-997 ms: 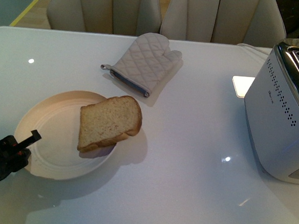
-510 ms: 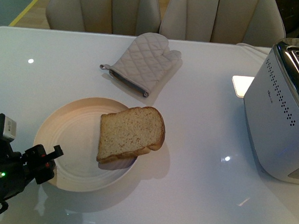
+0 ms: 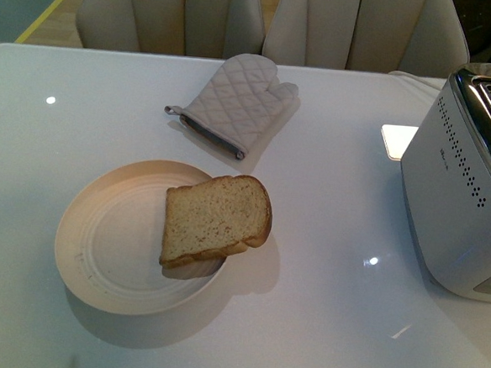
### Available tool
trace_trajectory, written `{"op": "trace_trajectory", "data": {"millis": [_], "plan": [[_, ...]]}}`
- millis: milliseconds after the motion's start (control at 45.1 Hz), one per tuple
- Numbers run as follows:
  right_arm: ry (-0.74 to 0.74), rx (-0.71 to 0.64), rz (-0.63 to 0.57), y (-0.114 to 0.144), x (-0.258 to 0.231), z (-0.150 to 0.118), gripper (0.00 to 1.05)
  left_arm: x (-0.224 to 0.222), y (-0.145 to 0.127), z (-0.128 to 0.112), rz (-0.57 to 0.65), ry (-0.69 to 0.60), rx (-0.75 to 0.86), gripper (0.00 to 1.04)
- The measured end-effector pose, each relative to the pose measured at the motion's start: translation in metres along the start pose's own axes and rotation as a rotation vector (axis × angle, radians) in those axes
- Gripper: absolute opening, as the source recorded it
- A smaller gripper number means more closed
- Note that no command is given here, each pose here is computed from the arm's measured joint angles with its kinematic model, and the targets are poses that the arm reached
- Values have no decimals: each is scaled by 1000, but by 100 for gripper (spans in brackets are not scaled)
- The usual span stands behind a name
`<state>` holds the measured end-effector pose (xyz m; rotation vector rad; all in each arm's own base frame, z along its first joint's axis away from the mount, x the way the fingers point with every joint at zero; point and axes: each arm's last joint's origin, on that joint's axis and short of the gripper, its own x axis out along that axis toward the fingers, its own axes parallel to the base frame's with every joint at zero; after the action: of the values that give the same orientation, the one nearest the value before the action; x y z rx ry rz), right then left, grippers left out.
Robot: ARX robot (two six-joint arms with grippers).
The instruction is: Put bread into toaster
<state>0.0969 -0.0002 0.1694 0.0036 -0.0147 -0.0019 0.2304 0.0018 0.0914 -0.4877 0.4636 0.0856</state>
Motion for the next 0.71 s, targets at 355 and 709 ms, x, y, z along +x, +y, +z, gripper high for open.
{"op": "trace_trajectory", "data": {"millis": [355,709], "plan": [[0,0,0,0,0,0,96,-21,-13,8,-55,-95,58,94],[0,0,0,0,0,0,96,-55,-8,7,-92,-385,380,40]]}}
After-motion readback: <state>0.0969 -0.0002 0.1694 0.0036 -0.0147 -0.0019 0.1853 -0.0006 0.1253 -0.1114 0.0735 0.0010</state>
